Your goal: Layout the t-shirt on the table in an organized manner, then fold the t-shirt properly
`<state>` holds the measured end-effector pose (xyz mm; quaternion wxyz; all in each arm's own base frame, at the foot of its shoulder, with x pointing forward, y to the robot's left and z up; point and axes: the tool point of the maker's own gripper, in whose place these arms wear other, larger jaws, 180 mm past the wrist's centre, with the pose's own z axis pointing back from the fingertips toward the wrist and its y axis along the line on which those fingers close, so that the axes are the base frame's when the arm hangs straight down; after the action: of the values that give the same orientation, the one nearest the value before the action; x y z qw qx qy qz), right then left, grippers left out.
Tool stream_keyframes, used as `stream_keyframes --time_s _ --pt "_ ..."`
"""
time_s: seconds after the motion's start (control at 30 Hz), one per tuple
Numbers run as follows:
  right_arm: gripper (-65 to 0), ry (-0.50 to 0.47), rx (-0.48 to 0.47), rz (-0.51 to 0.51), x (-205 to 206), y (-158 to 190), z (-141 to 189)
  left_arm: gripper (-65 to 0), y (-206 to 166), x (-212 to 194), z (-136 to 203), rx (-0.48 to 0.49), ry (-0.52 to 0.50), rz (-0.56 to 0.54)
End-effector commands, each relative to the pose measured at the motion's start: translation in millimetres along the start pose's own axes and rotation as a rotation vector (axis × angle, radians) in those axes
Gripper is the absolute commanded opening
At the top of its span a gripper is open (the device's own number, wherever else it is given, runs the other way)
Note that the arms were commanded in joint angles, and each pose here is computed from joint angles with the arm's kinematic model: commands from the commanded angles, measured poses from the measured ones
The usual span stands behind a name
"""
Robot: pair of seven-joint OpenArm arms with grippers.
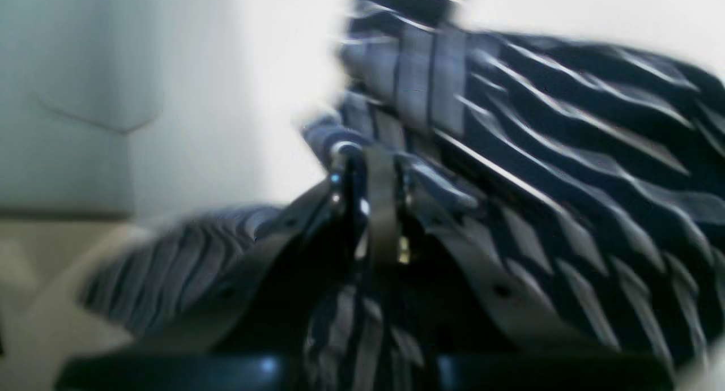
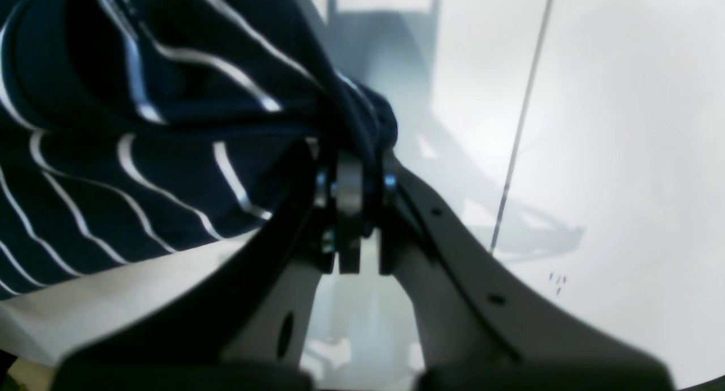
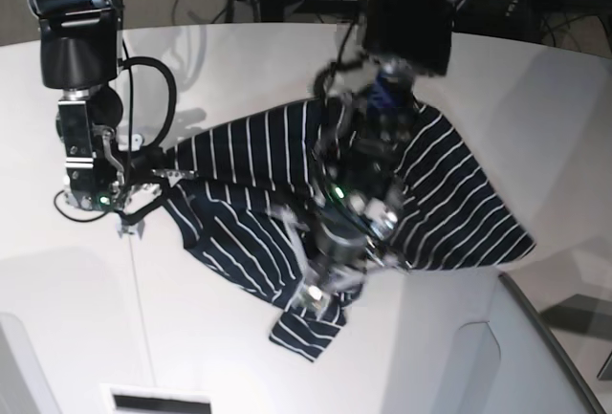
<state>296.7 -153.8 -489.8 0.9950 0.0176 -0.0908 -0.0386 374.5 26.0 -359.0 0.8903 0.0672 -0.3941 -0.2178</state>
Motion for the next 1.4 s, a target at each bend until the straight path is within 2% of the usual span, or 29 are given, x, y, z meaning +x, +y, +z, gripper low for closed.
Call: stream_keyframes --time_s 0.0,0.13,0.27,0.37,0.57,0.73,0.83,0.9,0.97,1.03,1.13,1.17,1.2,1.37 --pt "-65.0 -0.007 -0.018 0.001 4.6 -4.9 2.5 -65.0 -7.2 6.4 7.8 0.004 -0.033 0.007" --pt "-65.0 -0.007 -0.018 0.001 4.6 -4.9 2.5 -65.0 -30.7 -57.0 21.8 -0.003 0.057 -0.009" --pt "-65.0 -0.007 -0.018 0.001 4.6 -4.9 2.5 -65.0 -21.4 -114.3 39.4 0.056 0.145 0.030" --pt "-65.0 -0.007 -0.017 0.004 4.4 -3.5 2.3 -65.0 -21.7 -144.9 54.0 0.056 0.194 0.016" --pt "-65.0 -0.008 -0.012 0.005 4.9 -0.6 2.4 -65.0 -42.8 -176.9 67.6 0.011 0.262 0.006" --pt "-65.0 -0.009 -0.012 0.005 5.7 -0.6 2.7 -65.0 -35.5 -169.2 67.7 0.026 0.244 0.019" --pt "-64.8 -0.006 -0.014 0.006 4.1 -1.0 2.1 -42.9 -30.1 -149.3 73.5 0.034 0.187 0.039" --pt "-64.5 -0.006 -0.017 0.006 4.3 -2.6 2.2 -32.9 -27.5 -137.1 79.4 0.037 0.150 0.053" --pt "-59.1 -0.013 -0.018 0.005 6.0 -3.4 3.5 -24.7 -25.2 -124.2 84.6 0.038 0.111 0.064" --pt "-47.4 -0.014 -0.019 0.007 6.4 -3.9 3.9 -19.4 -22.1 -113.1 89.3 0.042 0.078 0.075" --pt "-29.6 -0.016 -0.019 0.008 6.6 -3.6 3.8 -16.9 -12.6 -106.4 87.5 0.063 0.061 0.082" --pt "-25.4 -0.014 -0.019 0.008 5.8 -3.6 3.5 -16.9 -1.5 -102.1 84.7 0.088 0.050 0.085" --pt "-23.6 -0.016 -0.019 0.008 6.1 -3.6 3.5 -16.9 10.8 -98.2 82.3 0.116 0.042 0.100" --pt "-24.5 -0.045 -0.019 0.010 8.6 -3.8 2.1 -16.9 71.4 -75.2 62.6 0.254 0.012 0.183"
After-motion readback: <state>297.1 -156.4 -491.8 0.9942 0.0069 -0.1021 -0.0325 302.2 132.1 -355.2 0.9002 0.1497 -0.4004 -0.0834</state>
